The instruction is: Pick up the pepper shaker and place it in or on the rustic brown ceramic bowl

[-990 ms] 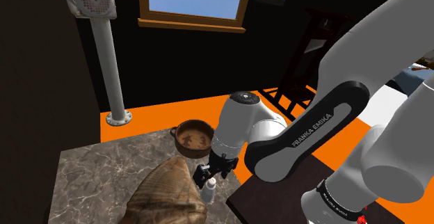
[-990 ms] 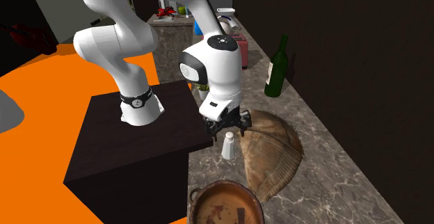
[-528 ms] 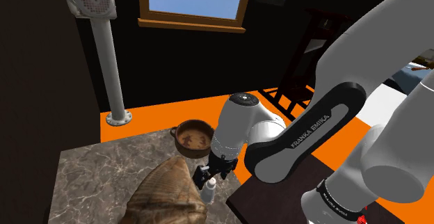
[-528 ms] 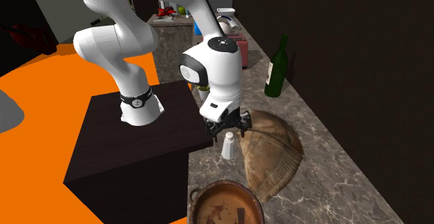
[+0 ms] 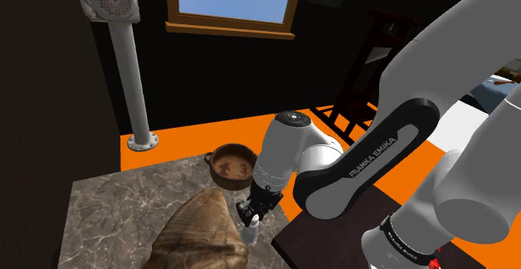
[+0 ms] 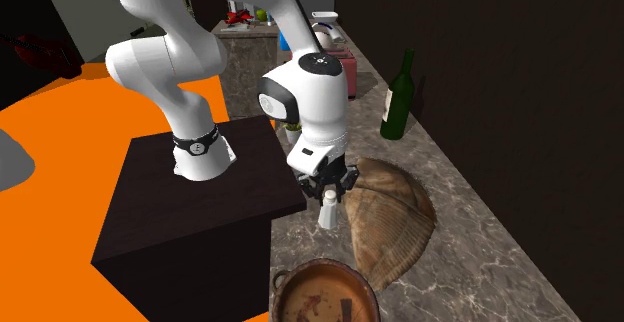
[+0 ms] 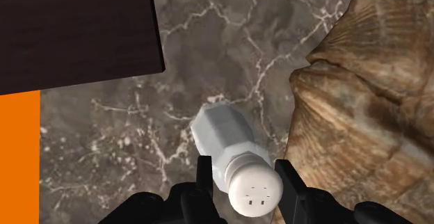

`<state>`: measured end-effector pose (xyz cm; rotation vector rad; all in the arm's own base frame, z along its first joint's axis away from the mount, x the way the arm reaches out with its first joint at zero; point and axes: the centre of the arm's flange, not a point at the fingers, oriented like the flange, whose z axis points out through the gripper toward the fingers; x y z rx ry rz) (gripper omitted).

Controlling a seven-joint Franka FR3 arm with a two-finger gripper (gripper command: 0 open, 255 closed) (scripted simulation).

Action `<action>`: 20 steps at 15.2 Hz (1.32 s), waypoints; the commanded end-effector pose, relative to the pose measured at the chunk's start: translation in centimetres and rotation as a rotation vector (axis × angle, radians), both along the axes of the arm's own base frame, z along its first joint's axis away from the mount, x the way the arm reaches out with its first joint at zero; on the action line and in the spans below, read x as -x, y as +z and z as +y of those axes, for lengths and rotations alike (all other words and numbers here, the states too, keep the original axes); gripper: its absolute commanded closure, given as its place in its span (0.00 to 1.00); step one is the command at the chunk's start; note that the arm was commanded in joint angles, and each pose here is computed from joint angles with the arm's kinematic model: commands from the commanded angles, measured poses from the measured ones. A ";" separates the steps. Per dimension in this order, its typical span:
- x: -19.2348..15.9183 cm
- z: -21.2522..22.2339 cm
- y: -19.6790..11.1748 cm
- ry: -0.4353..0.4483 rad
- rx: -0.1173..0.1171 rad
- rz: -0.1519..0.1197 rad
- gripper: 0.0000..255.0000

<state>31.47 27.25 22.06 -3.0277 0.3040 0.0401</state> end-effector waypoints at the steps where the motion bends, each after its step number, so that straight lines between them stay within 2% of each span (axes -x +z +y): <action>1: 0.0 0.0 0.0 0.001 0.000 0.001 1.00; 20: 0.1 0.0 9.4 0.001 0.000 0.001 1.00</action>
